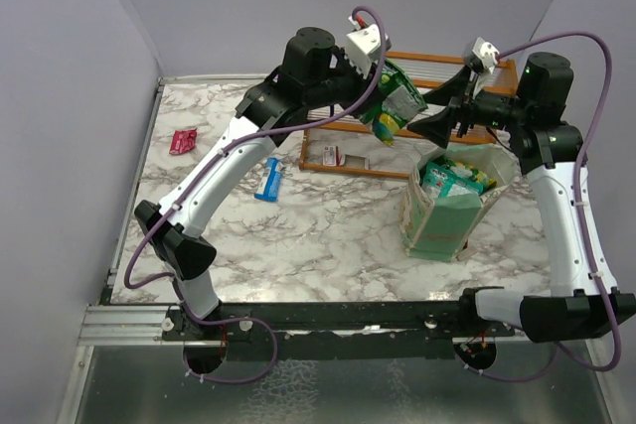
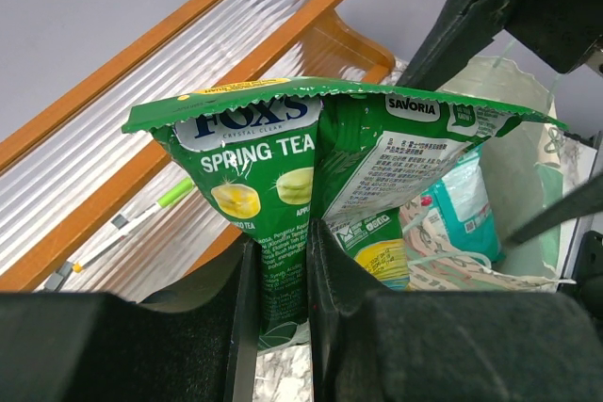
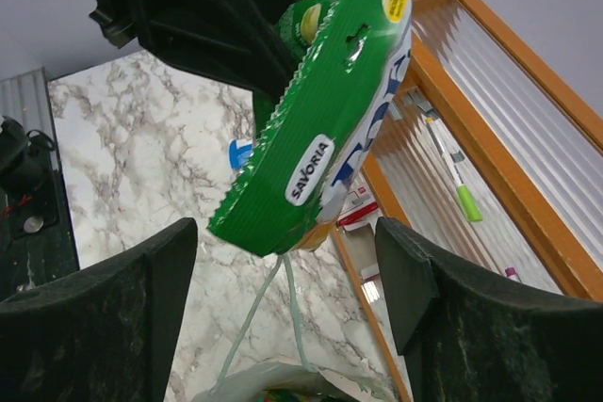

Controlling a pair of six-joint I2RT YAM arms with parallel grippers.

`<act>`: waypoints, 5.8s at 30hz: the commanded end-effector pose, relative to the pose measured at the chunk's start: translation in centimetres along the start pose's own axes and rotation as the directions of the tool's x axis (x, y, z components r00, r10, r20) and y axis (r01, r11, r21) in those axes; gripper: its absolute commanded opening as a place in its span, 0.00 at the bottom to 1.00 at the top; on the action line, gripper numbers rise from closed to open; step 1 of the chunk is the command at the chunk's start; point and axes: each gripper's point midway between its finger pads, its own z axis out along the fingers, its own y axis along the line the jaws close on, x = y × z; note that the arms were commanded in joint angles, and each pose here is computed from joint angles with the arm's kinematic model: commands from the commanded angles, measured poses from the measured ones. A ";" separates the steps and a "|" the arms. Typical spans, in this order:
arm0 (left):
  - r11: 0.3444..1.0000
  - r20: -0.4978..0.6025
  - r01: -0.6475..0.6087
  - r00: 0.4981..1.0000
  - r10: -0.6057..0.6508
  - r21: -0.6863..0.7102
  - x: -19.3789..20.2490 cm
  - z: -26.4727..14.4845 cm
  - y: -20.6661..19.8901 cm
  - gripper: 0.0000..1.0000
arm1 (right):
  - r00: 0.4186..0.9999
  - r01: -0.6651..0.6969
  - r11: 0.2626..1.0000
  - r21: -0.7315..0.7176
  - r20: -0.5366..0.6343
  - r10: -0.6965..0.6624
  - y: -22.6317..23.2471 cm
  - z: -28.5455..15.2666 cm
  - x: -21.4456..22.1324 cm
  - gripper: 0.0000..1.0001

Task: Place the snacks into the paper bag
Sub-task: Place the snack in the paper bag.

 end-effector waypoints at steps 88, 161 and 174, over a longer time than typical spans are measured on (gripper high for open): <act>0.935 0.083 -0.344 0.938 0.338 0.086 -2.2 -10.3 -2.7 0.73 | 0.897 0.352 0.706 0.614 -0.438 -0.066 -5.2 -16.2 5.2 0.01; 0.980 0.076 -0.198 0.977 0.198 -0.009 -0.1 -12.9 2.6 0.73 | 0.897 0.107 0.842 0.529 -0.417 0.148 -1.0 -13.8 13.9 0.15; 0.981 0.082 -0.194 0.977 0.195 -0.018 -0.2 -13.5 2.8 0.73 | 0.918 -0.034 0.914 0.405 -0.350 0.189 1.6 -11.4 15.1 0.31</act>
